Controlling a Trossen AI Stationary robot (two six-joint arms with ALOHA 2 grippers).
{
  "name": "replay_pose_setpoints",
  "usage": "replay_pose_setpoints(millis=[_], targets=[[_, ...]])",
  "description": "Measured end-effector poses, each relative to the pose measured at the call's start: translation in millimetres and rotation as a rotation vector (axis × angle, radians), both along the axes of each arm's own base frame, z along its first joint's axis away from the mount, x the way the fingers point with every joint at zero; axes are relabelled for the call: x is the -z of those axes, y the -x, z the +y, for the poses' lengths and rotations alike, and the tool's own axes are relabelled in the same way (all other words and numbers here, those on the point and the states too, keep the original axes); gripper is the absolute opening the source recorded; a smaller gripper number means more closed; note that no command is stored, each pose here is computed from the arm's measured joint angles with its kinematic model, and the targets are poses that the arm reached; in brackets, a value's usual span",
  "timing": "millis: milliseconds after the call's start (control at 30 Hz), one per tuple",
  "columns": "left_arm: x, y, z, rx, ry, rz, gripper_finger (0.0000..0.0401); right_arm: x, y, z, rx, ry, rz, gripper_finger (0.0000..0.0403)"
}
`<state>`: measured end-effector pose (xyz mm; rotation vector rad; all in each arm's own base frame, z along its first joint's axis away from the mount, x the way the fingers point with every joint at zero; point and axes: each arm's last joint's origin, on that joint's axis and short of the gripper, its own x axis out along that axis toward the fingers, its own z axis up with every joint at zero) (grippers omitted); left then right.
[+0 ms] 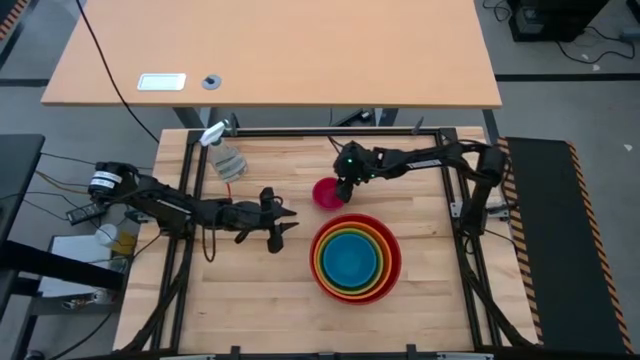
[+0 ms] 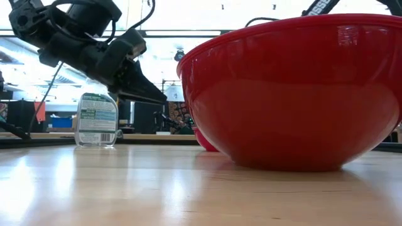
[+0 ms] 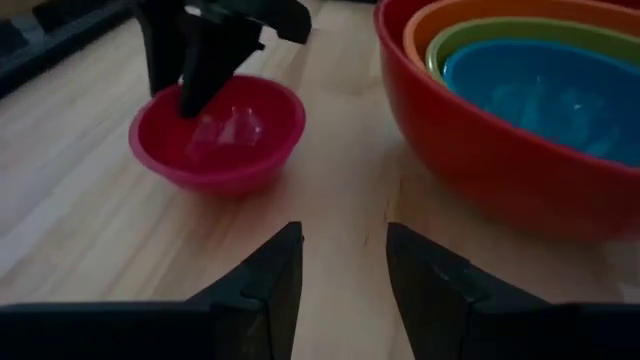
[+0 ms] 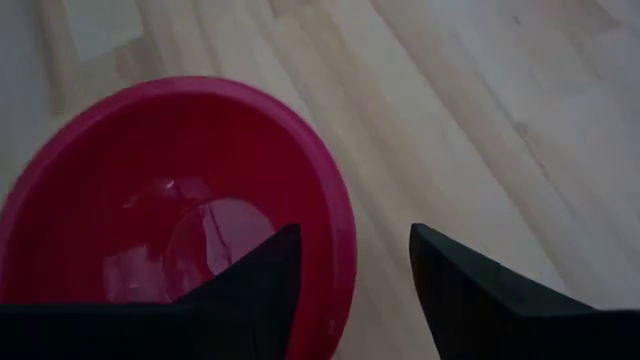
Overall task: Nest bowls inside each other
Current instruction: Stack the pink bowl into the blue bowl
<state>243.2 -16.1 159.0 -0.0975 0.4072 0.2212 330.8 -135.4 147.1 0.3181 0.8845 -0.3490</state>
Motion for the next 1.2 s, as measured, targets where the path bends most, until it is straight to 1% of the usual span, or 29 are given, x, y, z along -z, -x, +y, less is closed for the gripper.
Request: replay_pose_setpoints(millis=[67, 167, 333, 467, 633, 767, 900, 1033, 1200], targets=[[0.7, 0.3, 0.1, -0.009, 0.018, 0.005, 0.0148, 3.2, -1.5, -0.7, -0.003, -0.002, 0.013, 0.0184], [2.9, 1.4, 0.0, -0.021, 0.041, 0.025, 0.0148, 4.5, -3.8, -1.2, -0.007, 0.003, 0.011, 0.0153], [4.5, 2.2, 0.0, -0.023, 0.049, 0.042, 0.0148, 4.8, -2.7, -1.5, 0.002, 0.023, 0.029, 0.0079], [4.5, 2.2, 0.0, -0.032, 0.067, 0.037, 0.0149, 0.4, -4.6, -2.1, -0.002, 0.025, -0.003, 0.0024], [4.9, 2.4, 0.0, -0.047, 0.097, 0.035, 0.0162, -4.4, -5.5, -2.5, -0.008, 0.049, -0.031, 0.0021], [5.0, 2.4, 0.0, -0.051, 0.104, 0.035, 0.0183, -18.2, -2.8, 1.9, -0.025, 0.074, -0.055, 0.0037], [2.1, 0.2, 0.4, -0.055, 0.111, 0.022, 0.0198, -47.3, 1.3, 12.0, -0.062, 0.116, -0.123, 0.0035], [-5.4, -5.2, -0.1, -0.047, 0.1, 0.002, 0.0203, -80.5, 10.9, 29.5, -0.121, 0.15, -0.187, 0.0026], [-14.1, -11.3, -2.5, -0.008, 0.086, -0.012, 0.0204, -121.3, 25.5, 63.0, -0.274, 0.151, -0.305, 0.0036]])
